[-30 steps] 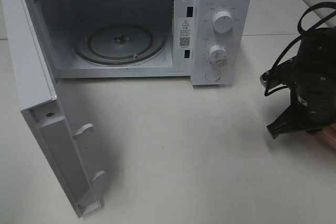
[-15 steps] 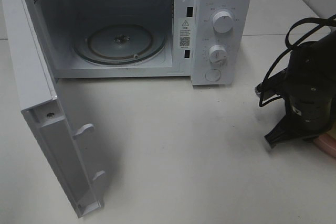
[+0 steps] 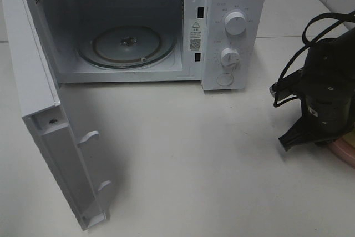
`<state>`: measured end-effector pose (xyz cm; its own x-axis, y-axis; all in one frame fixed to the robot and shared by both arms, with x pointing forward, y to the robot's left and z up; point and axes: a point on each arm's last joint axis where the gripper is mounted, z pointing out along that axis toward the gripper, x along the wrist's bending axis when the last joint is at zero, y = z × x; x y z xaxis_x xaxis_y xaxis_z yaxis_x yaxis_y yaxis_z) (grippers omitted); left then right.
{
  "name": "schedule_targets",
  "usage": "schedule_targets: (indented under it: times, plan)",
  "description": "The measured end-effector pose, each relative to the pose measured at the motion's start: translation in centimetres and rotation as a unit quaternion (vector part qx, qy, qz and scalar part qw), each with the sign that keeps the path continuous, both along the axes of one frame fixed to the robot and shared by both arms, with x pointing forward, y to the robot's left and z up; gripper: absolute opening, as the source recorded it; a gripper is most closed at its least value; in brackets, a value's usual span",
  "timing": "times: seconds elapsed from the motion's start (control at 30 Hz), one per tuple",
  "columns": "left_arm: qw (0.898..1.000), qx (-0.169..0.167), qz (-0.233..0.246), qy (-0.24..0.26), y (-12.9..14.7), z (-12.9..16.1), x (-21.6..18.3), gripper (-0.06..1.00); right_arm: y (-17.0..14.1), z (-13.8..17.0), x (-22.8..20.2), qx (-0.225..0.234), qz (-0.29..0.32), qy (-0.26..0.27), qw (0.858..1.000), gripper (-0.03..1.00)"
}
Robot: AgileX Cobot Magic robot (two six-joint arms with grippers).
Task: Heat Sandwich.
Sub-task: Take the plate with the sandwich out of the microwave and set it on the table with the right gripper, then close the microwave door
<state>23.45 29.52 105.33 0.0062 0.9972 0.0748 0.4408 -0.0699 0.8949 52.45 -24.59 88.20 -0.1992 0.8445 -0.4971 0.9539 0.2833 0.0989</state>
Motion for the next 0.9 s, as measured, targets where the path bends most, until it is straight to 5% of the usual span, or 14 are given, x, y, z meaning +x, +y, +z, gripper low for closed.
schedule_targets:
  times: [0.37,0.9]
  plan:
    - [1.000,0.000,0.000,0.000,0.0,0.0,0.0,0.97,0.3,1.9,-0.3,0.030,0.006,-0.006,1.000,0.71]
    - [1.000,0.000,0.000,0.000,0.0,0.0,0.0,0.97,1.5,7.3,-2.4,0.147,0.014,-0.024,0.989,0.76]
